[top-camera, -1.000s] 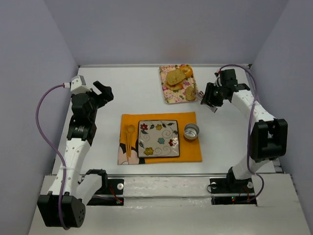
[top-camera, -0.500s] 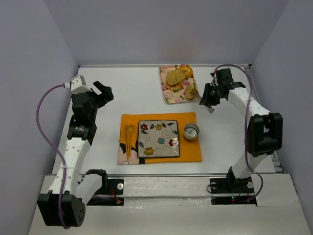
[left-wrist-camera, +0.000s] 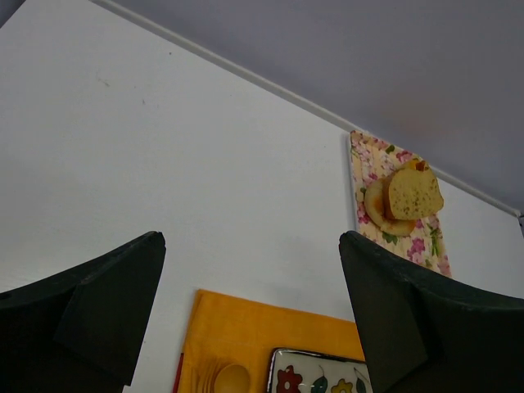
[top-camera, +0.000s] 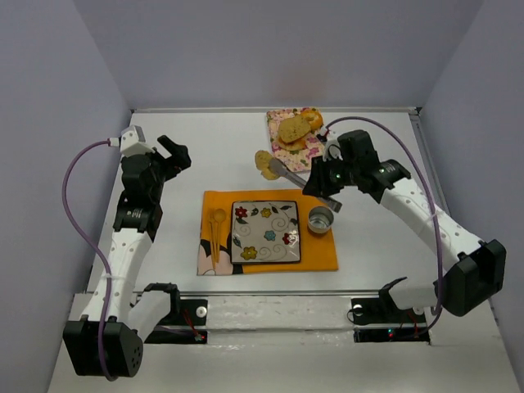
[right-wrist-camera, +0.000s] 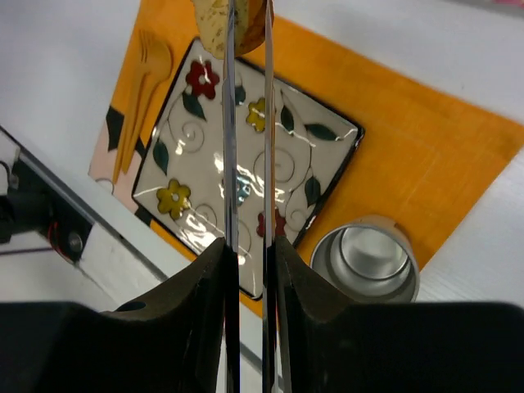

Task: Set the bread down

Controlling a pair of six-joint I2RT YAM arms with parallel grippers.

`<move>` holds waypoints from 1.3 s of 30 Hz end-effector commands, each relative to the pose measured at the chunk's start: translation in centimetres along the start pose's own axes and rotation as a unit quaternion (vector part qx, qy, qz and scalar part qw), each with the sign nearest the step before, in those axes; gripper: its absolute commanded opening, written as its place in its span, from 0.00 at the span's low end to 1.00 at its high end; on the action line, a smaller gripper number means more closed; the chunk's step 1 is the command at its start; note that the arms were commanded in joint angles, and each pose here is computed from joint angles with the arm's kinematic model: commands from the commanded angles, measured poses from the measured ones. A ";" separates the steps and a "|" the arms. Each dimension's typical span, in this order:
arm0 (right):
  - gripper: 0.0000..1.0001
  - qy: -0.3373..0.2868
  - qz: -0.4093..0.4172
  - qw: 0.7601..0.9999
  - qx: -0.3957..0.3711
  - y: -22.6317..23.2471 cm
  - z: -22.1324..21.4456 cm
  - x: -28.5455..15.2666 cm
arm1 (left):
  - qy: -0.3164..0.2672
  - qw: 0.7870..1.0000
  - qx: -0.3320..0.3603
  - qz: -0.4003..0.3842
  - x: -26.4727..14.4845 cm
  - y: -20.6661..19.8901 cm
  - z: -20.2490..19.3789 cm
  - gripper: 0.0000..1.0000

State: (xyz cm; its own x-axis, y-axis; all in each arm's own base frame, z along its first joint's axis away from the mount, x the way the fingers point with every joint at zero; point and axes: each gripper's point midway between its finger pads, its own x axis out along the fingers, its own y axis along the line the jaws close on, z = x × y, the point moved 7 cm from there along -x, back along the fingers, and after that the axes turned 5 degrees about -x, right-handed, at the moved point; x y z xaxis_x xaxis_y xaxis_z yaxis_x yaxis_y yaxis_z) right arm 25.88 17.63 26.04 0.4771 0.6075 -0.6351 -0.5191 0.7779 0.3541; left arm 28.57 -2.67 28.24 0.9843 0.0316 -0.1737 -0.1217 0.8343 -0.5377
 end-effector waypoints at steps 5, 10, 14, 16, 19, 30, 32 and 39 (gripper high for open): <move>0.25 0.140 0.022 0.990 -0.021 4.3 -7.5 0.6 | -0.017 1.000 -0.004 -0.015 -0.1 -0.5 0.8 0.99; 0.29 0.164 0.040 0.985 -0.019 5.2 -9.2 0.3 | -0.019 1.000 -0.005 -0.017 -0.3 -0.5 0.8 0.99; 0.47 0.173 0.041 0.984 -0.018 5.0 -9.8 0.3 | -0.021 1.000 -0.005 -0.018 -0.4 -0.6 0.9 0.99; 0.51 0.169 0.043 0.985 -0.021 5.1 -9.6 0.3 | -0.022 1.000 -0.006 -0.018 -0.5 -0.6 0.9 0.99; 0.65 0.154 0.046 0.987 -0.025 5.4 -8.8 -0.1 | -0.023 1.000 -0.006 -0.019 -0.5 -0.6 1.0 0.99; 0.42 0.065 0.004 0.997 -0.035 6.3 -3.3 -1.2 | -0.024 1.000 -0.004 -0.017 -0.5 -0.6 1.0 0.99; 0.43 0.051 -0.010 0.998 -0.039 6.3 -2.4 -1.5 | -0.024 1.000 -0.004 -0.017 -0.6 -0.6 1.1 0.99; 0.43 -0.024 -0.133 0.991 0.004 2.5 2.2 -3.2 | -0.026 1.000 -0.003 -0.016 -0.6 -0.6 1.1 0.99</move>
State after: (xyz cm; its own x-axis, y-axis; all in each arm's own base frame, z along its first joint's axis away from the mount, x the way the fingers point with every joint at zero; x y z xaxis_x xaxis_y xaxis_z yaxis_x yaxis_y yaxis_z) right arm 21.28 20.71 28.41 0.4530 0.5372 -0.7115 -0.5338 0.8027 0.2662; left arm 28.53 -2.70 28.32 0.9847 0.0308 -0.1715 -0.1207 0.8307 -0.5436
